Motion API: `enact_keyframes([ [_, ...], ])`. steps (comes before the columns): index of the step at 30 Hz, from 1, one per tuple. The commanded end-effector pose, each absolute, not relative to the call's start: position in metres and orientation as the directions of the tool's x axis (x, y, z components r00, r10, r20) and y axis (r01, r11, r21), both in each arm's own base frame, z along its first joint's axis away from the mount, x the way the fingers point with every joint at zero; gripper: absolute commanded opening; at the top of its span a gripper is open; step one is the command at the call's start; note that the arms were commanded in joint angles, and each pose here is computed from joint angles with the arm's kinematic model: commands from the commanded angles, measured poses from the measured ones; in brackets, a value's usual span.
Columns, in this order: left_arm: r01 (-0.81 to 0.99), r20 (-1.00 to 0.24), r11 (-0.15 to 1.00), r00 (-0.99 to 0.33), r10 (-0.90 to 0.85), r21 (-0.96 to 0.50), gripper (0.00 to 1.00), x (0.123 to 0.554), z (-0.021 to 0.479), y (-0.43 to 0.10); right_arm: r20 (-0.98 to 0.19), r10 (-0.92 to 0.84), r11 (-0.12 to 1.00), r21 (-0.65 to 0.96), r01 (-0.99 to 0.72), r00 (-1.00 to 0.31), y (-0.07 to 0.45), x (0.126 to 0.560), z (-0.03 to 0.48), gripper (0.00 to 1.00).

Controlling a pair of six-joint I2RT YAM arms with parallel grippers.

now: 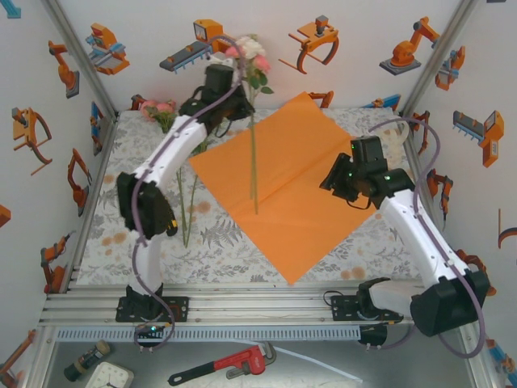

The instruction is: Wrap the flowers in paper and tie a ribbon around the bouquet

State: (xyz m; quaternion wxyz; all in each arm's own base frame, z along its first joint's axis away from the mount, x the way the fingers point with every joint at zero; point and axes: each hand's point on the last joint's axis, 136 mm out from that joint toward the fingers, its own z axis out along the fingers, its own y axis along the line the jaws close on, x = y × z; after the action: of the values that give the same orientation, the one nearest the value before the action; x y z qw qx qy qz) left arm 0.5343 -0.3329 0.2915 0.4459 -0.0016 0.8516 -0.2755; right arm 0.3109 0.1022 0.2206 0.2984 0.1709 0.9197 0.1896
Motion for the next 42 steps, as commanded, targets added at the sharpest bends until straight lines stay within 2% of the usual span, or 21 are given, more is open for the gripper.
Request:
enact_keyframes([
  [1,0.223,-0.725,0.803,-0.603,-0.332,-0.553,0.00,0.553,0.281,-0.374,-0.465,0.446,0.873,0.415,0.257,-0.765,0.086,0.290,0.213,0.47],
  [8,0.229,-0.700,0.789,-0.637,-0.321,-0.570,0.00,0.561,0.215,-0.428,-0.472,0.440,0.876,0.412,0.250,-0.764,0.083,0.288,0.211,0.47],
  [14,0.298,-0.720,0.786,-0.647,-0.250,-0.541,0.00,0.568,0.166,-0.443,-0.452,0.424,0.879,0.415,0.236,-0.784,0.089,0.290,0.204,0.47],
  [21,0.265,-0.674,0.770,-0.686,-0.272,-0.580,0.00,0.574,0.112,-0.451,-0.453,0.421,0.883,0.402,0.242,-0.786,0.086,0.287,0.198,0.47],
  [28,0.277,-0.672,0.753,-0.685,-0.282,-0.597,0.19,0.579,0.094,-0.458,-0.449,0.424,0.884,0.395,0.252,-0.786,0.083,0.281,0.194,0.47],
  [32,0.271,-0.670,0.763,-0.691,-0.270,-0.587,0.36,0.578,0.091,-0.455,-0.456,0.427,0.885,0.389,0.257,-0.781,0.080,0.280,0.195,0.47],
  [42,0.319,-0.752,0.801,-0.619,-0.229,-0.506,0.49,0.567,0.161,-0.436,-0.462,0.443,0.874,0.415,0.255,-0.768,0.081,0.280,0.203,0.47],
])
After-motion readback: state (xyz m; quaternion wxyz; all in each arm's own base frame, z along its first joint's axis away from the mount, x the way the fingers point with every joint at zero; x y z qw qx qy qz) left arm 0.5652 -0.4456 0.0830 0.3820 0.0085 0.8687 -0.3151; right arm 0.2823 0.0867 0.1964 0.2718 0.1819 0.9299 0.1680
